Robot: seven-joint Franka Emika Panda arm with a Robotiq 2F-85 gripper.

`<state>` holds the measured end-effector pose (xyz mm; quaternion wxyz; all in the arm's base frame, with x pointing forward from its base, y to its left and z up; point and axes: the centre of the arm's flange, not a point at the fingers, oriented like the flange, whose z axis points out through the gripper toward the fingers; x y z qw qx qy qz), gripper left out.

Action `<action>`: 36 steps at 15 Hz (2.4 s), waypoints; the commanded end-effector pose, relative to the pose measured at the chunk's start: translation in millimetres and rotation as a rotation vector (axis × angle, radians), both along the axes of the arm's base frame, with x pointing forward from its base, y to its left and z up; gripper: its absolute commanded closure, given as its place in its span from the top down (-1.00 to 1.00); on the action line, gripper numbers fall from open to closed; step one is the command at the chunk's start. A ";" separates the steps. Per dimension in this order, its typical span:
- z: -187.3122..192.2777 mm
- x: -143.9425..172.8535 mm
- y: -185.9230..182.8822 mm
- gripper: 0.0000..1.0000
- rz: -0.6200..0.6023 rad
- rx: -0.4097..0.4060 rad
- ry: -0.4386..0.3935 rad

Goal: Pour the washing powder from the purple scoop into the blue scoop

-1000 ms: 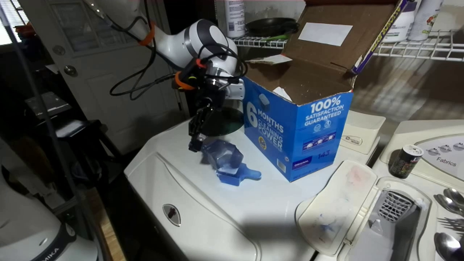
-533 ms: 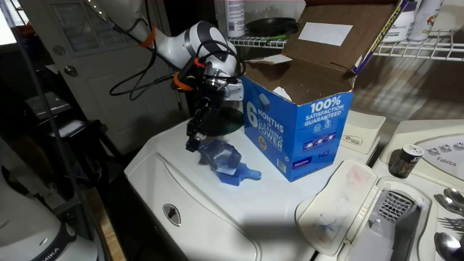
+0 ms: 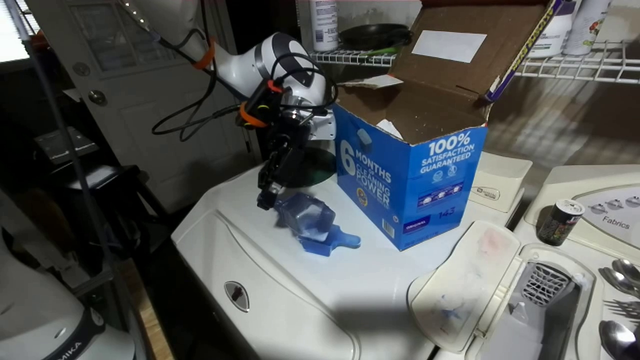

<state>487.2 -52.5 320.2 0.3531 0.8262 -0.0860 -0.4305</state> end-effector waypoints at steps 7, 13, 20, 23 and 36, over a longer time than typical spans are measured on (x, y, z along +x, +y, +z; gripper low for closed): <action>-4.3 13.3 7.7 -0.94 0.060 -0.086 0.059; -9.0 16.6 9.3 -0.94 0.086 -0.110 0.077; -12.7 20.5 14.7 -0.94 0.112 -0.137 0.091; -14.8 21.0 18.5 -0.94 0.121 -0.140 0.095; -28.3 24.0 31.7 -0.94 0.152 -0.210 0.133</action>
